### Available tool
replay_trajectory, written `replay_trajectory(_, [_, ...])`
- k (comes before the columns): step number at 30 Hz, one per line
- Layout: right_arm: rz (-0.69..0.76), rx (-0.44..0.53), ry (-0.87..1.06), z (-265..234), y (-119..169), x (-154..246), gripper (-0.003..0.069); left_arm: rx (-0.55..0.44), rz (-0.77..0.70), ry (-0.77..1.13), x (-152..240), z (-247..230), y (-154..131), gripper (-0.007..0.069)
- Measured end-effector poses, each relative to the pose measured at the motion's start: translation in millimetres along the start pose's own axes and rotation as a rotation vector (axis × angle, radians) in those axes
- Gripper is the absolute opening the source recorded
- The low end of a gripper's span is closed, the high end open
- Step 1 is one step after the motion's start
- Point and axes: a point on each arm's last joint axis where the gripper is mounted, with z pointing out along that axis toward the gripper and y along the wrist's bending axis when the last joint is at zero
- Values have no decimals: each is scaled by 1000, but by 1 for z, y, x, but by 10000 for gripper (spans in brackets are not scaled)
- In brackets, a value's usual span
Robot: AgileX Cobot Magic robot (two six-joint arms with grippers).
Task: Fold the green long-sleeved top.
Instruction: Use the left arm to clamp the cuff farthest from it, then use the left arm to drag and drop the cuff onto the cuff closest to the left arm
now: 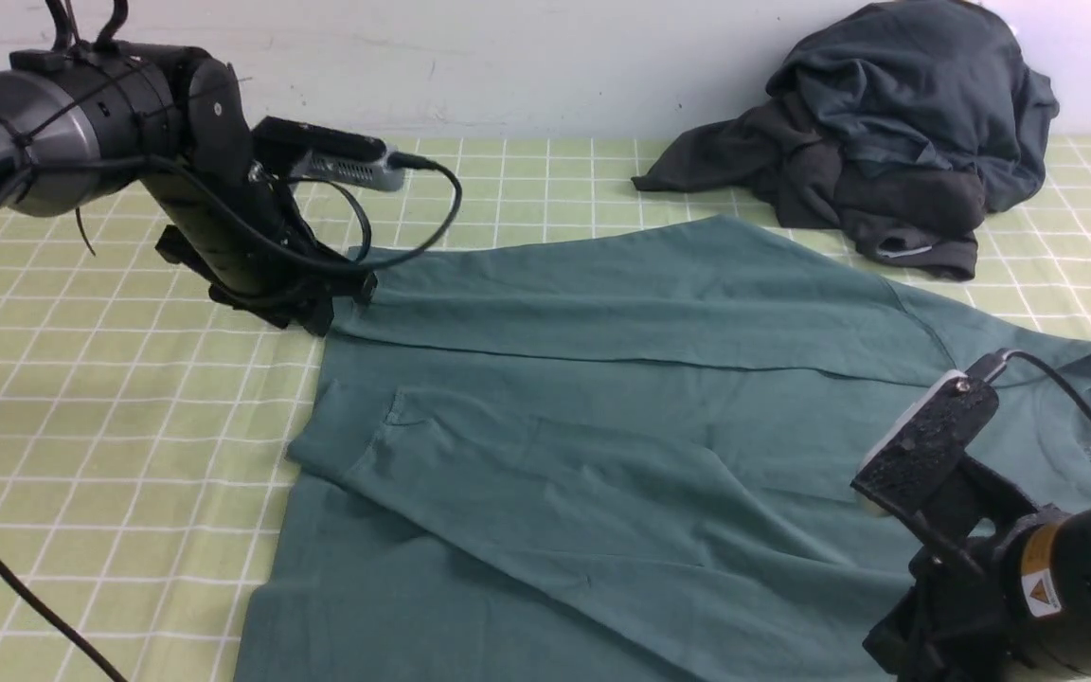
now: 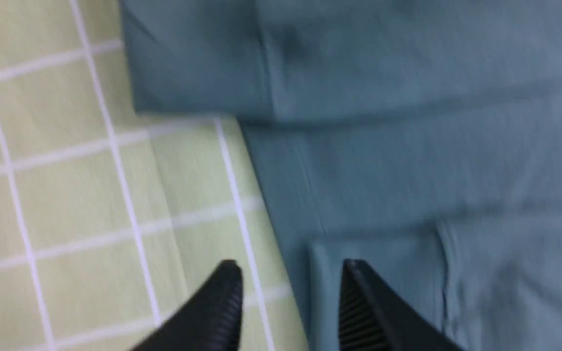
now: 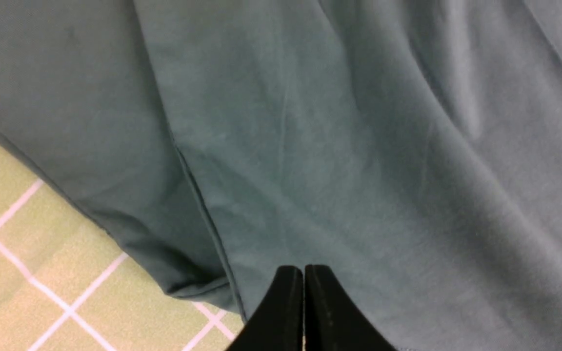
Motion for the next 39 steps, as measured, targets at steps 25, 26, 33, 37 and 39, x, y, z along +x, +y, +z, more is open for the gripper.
replay_trajectory(25, [-11, 2, -23, 0, 0, -2, 0, 47, -213, -21, -27, 66, 40, 29])
replay_trajectory(26, [-11, 2, -23, 0, 0, -2, 0, 55, -189, -15, -30, 46, 37, 27])
replay_trajectory(33, [-11, 2, -20, 0, 0, -2, 0, 103, -67, 82, -27, -37, 13, 27])
replay_trajectory(37, [-14, 2, -4, 0, 0, 0, 0, 119, -31, 126, -7, -55, -2, 27])
replay_trajectory(39, [-15, 1, 7, 0, 0, 1, 0, 128, -22, 183, 12, -54, -10, 27])
